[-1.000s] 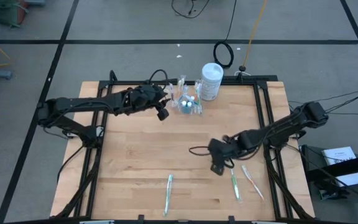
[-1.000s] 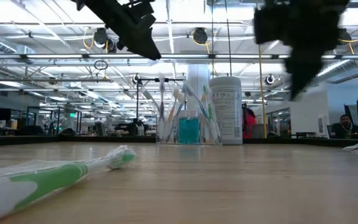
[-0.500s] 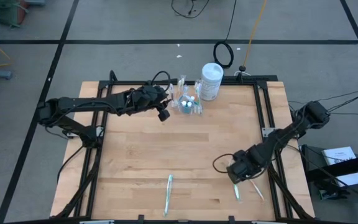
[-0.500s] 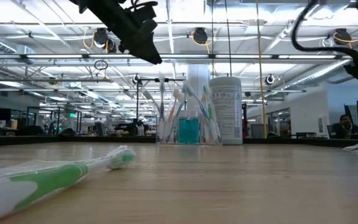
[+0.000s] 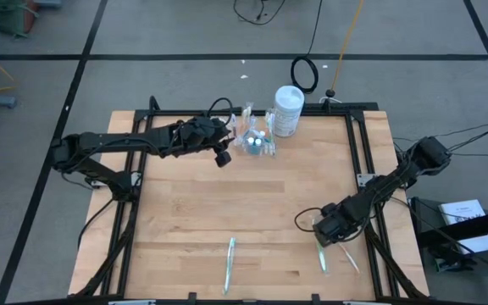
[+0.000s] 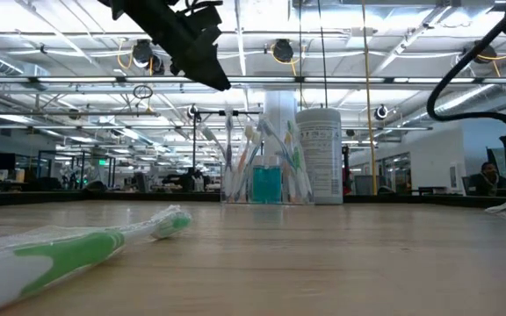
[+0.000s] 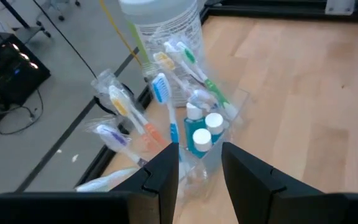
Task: Pick & Place toothbrushing station
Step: Put the orange toothbrush into the transparent organizer
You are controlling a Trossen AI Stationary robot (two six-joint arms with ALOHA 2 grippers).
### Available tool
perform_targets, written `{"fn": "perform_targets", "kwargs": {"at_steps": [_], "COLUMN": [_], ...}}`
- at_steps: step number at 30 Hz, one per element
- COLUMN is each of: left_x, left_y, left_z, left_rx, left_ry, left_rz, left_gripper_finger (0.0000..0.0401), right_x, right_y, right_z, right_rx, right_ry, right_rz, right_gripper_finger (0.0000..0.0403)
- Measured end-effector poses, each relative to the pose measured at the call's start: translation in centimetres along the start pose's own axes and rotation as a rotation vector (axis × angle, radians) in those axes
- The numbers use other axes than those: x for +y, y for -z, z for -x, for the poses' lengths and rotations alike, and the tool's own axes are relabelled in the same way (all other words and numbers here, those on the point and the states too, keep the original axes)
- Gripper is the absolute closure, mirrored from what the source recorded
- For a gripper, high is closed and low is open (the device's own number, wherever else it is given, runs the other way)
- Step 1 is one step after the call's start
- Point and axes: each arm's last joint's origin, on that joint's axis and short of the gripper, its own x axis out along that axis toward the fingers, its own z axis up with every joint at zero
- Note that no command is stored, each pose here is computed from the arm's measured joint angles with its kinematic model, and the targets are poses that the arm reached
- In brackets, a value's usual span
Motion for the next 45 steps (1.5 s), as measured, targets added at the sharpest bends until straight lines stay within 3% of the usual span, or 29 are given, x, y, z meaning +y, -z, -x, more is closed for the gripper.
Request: {"fn": "perform_targets", "kwargs": {"at_steps": [5, 10, 16, 21, 25, 29, 32, 34, 39, 45], "left_x": [0.5, 1.7, 3.4, 4.0, 4.1, 4.0, 4.0, 4.0, 4.0, 4.0], "left_y": [0.5, 1.0, 0.3, 0.0, 0.0, 0.0, 0.0, 0.1, 0.0, 0.1], "left_z": [0.6, 2.5, 5.7, 6.9, 7.1, 7.0, 7.0, 7.0, 7.0, 7.0], "left_rx": [0.07, 0.135, 0.068, 0.029, 0.021, 0.033, 0.049, 0.048, 0.035, 0.041], "left_ry": [-0.104, -0.182, -0.296, -0.311, -0.313, -0.311, -0.309, -0.309, -0.311, -0.308], "left_rz": [-0.094, -0.106, -0.048, 0.018, 0.029, -0.031, -0.112, -0.089, -0.034, -0.046], "left_gripper_finger": [0.0272, 0.0272, 0.0272, 0.0272, 0.0272, 0.0272, 0.0272, 0.0272, 0.0272, 0.0272], "right_x": [0.1, -0.1, -0.8, -1.6, -1.7, -0.7, 0.4, 1.1, 2.4, 2.2], "right_y": [0.0, 0.2, 0.4, -0.4, -1.9, -3.4, -4.8, -6.0, -10.4, -16.1], "right_z": [-0.1, 0.7, 3.7, 6.7, 9.6, 12.7, 14.9, 16.2, 17.6, 15.8], "right_rx": [0.009, 0.014, -0.03, -0.353, -0.875, -1.329, -1.544, -1.671, -1.845, -1.776], "right_ry": [-0.02, -0.068, -0.247, -0.434, -0.554, -0.528, -0.471, -0.438, -0.38, -0.248], "right_rz": [0.065, 0.104, 0.141, 0.239, 0.261, 0.32, 0.41, 0.426, 0.478, 0.381], "right_gripper_finger": [0.0311, 0.0389, 0.0386, 0.0396, 0.039, 0.039, 0.0391, 0.0391, 0.0391, 0.0391]}}
